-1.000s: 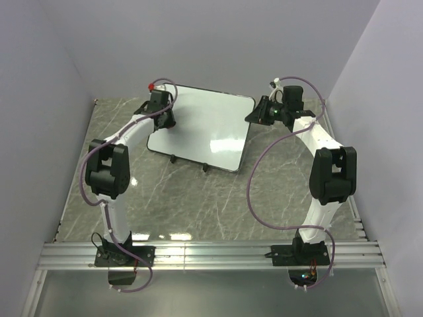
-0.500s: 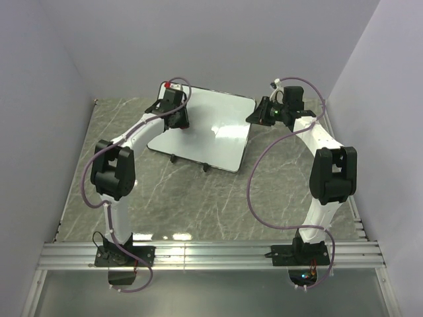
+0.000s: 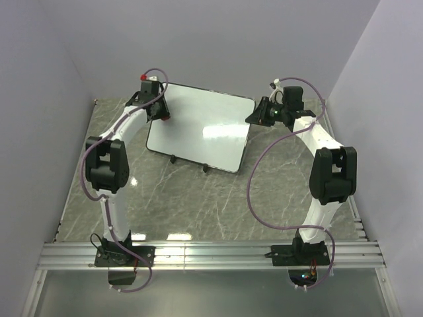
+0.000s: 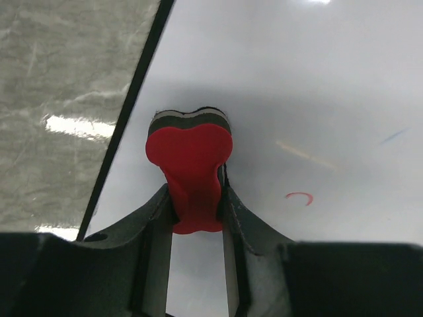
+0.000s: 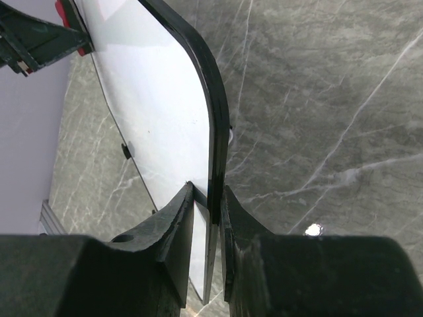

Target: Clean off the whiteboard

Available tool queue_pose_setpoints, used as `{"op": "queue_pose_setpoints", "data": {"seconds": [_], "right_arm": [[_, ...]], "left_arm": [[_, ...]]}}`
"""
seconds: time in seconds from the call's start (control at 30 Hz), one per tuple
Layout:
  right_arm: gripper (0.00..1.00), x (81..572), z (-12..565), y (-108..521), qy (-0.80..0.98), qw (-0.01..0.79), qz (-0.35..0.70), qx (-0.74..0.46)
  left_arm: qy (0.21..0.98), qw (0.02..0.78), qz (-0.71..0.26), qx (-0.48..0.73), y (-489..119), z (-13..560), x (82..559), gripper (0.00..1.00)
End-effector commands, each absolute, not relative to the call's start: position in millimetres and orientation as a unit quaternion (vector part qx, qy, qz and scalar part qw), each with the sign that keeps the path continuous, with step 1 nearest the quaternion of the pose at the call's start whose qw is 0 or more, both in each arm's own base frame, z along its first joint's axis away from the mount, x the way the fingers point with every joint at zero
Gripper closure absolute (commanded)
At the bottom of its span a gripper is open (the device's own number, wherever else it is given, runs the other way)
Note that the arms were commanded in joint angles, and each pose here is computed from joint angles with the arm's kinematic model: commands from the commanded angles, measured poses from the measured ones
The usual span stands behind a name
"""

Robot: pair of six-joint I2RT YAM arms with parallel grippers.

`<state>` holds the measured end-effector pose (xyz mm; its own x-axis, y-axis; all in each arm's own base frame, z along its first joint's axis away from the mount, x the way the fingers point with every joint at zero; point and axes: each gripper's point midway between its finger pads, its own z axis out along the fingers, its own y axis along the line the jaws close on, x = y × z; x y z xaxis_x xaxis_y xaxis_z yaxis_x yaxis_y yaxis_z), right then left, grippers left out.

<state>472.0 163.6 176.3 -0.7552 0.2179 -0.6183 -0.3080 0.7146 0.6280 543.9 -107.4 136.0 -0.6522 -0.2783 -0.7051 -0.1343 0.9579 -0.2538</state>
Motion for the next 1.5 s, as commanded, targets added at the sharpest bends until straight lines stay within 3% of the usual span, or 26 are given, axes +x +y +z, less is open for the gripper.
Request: {"op": "queue_pose_setpoints", "data": {"seconds": [0.0,0.4,0.7,0.97,1.3,1.47], "right_arm": [[1.00,477,184,162,0.855,0.380,0.350,-0.047],[1.00,479,184,162,0.854,0.381,0.351,-0.047],[1.00,475,184,163,0.852,0.382,0.355,-0.048],[1.00,471,189,164,0.847,0.387,0.362,-0.048],[1.00,459,207,164,0.835,0.404,0.370,-0.047],[1.00,453,216,161,0.835,0.411,0.363,-0.038]], "left_arm": [[0.888,0.430,-0.148,-0.073,-144,165,561,1.00],[0.890,0.405,-0.207,0.021,-260,166,520,1.00],[0.923,0.352,-0.157,-0.004,-222,114,465,1.00],[0.926,0.362,-0.077,-0.073,-143,101,462,1.00],[0.906,0.408,-0.076,-0.081,-130,167,480,1.00],[0.909,0.402,-0.059,-0.095,-118,179,452,1.00]]}}
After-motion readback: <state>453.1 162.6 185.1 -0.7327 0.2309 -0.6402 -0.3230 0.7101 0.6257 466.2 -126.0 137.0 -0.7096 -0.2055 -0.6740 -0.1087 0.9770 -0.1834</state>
